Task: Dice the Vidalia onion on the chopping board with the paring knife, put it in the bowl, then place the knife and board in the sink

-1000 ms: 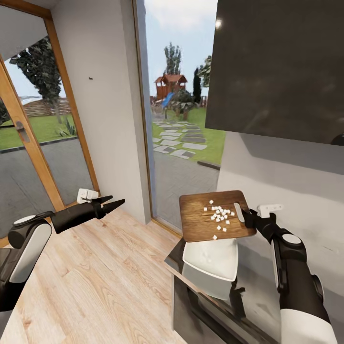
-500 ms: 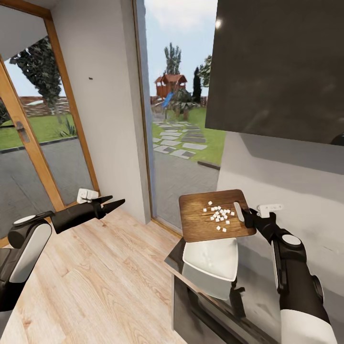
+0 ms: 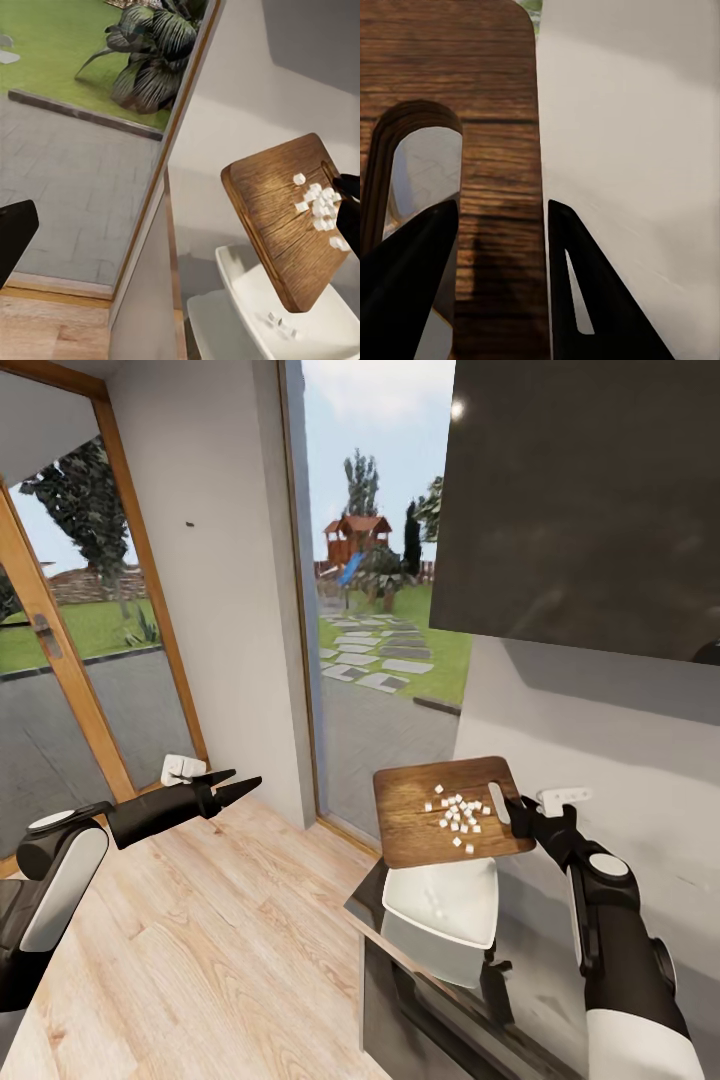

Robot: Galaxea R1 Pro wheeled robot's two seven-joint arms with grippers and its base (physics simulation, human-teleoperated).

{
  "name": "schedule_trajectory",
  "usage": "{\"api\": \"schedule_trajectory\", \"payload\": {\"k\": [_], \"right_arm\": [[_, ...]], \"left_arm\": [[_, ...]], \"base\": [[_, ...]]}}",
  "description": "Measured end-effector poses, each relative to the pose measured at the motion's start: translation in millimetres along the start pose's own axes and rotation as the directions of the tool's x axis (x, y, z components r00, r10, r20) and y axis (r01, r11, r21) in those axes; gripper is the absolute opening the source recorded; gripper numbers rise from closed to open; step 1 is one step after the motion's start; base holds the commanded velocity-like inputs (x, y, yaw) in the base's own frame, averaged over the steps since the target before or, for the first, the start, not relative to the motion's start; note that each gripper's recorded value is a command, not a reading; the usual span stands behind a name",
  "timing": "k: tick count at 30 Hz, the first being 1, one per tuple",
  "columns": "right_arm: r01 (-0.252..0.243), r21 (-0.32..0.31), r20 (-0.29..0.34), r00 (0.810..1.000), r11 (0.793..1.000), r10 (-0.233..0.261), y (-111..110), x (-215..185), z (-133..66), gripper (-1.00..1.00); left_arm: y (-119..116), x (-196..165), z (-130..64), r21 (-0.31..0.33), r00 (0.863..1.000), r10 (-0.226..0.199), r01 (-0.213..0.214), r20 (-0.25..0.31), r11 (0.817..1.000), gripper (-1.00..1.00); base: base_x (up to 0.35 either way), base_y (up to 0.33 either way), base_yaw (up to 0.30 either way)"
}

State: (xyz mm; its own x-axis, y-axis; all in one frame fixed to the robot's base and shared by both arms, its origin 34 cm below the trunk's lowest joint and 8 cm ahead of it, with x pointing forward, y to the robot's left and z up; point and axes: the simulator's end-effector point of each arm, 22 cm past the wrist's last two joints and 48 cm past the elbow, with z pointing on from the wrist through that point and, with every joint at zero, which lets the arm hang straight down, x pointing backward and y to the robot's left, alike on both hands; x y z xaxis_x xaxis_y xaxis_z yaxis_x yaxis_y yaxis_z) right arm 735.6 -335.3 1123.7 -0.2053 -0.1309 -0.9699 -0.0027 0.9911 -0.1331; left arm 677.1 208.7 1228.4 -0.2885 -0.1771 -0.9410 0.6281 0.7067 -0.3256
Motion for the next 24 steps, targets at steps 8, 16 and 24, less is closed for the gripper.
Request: {"api": "schedule_trajectory", "payload": {"k": [8,16,24], "right_arm": [[0.002,0.0,-0.003,1.0,1.0,-0.002,0.4,3.6,-1.1,-1.0],[0.023,-0.002,0.031,0.999,1.0,-0.023,1.5,0.5,-2.7,-1.0],[0.025,-0.002,0.034,0.999,1.0,-0.025,1.6,0.2,-2.9,-1.0]], "left_arm": [[-0.1,0.0,0.1,0.0,1.0,0.0,0.0,0.0,1.0,1.0],[-0.2,0.0,0.2,0.0,1.0,0.0,0.0,0.0,1.0,1.0],[-0.1,0.1,0.2,0.0,1.0,-0.001,0.001,0.0,1.0,1.0]], "base": [[0.0,0.0,0.0],[0.0,0.0,0.0],[0.0,0.0,0.0]]}}
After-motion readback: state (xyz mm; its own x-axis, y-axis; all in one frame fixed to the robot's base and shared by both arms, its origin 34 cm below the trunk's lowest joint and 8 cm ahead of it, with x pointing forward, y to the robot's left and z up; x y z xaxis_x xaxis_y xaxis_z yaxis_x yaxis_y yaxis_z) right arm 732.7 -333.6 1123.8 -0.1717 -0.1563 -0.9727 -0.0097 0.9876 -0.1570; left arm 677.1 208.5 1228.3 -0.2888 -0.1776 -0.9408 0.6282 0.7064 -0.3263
